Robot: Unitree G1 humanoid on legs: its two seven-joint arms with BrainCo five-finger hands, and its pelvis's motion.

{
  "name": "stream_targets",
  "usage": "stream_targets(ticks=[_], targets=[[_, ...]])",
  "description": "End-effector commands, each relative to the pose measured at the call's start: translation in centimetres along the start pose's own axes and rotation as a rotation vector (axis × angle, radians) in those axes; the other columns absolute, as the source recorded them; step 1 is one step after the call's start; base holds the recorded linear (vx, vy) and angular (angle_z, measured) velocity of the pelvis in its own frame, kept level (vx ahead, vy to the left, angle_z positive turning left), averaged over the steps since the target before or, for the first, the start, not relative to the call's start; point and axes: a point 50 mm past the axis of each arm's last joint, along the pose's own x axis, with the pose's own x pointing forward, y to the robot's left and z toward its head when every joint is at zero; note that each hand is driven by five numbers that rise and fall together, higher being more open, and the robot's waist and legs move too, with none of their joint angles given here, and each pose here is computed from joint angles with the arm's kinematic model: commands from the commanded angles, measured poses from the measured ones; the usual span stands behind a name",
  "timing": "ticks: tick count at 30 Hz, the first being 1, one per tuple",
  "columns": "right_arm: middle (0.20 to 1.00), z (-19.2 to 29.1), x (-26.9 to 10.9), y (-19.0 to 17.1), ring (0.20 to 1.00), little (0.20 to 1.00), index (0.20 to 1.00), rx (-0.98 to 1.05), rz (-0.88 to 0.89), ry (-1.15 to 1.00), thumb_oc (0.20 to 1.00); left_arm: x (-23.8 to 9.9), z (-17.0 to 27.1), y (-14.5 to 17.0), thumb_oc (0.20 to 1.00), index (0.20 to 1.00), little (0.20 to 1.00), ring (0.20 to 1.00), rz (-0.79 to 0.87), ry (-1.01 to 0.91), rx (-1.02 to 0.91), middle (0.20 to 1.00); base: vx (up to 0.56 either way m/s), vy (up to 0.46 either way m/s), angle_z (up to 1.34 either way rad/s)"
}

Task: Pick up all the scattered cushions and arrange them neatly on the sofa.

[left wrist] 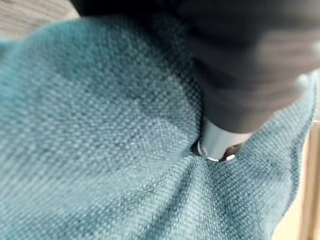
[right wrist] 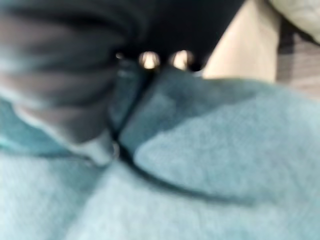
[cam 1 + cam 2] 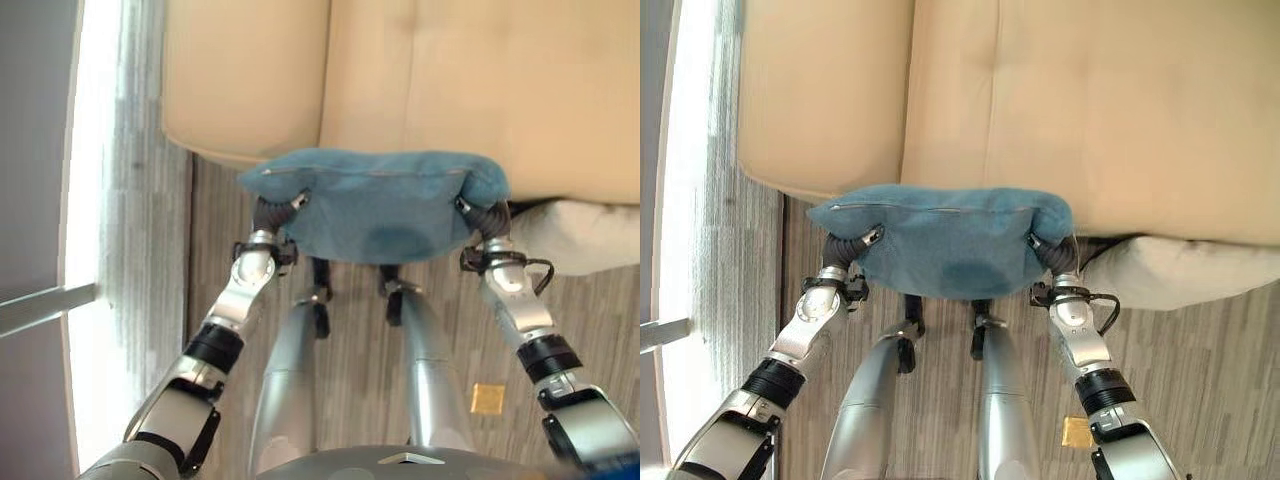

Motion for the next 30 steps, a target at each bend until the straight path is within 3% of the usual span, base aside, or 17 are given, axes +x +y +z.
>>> stream_targets(ticks=[1,7,14,23,30], targets=[[0.2,1.7,-0.2,1.0,0.2,0.2,0.2,0.035,0.048,-0.131,0.2,-0.6,1.3,-3.1,0.2,0.2,0.2,0.2,-0.143,-0.129,-0.041,0.2,0.1,0.048,-0.01],[0.2,-0.8,-2.5,-1.2,0.2,0.2,0.2,-0.005,0.005,-0.04,0.2,-2.9,-0.8,-2.2,0.2,0.2,0.2,0.2,-0.164,-0.06,-0.007,0.2,0.16,0.066,-0.1],[0.2,-3.5,-4.9,-3.0,0.2,0.2,0.2,-0.053,-0.016,0.078,0.2,-6.5,-3.2,1.1,0.2,0.2,0.2,0.2,-0.093,0.044,0.016,0.2,0.2,0.039,-0.77],[0.2,-5.0,-7.4,-5.6,0.2,0.2,0.2,-0.084,-0.082,0.152,0.2,-8.1,-5.2,0.5,0.2,0.2,0.2,0.2,-0.11,0.138,-0.013,0.2,0.09,-0.102,-0.23],[0.2,-4.3,-6.5,-5.2,0.2,0.2,0.2,-0.11,-0.072,0.128,0.2,-7.8,-5.0,0.1,0.2,0.2,0.2,0.2,-0.099,0.134,-0.038,0.2,0.05,-0.015,-0.16]])
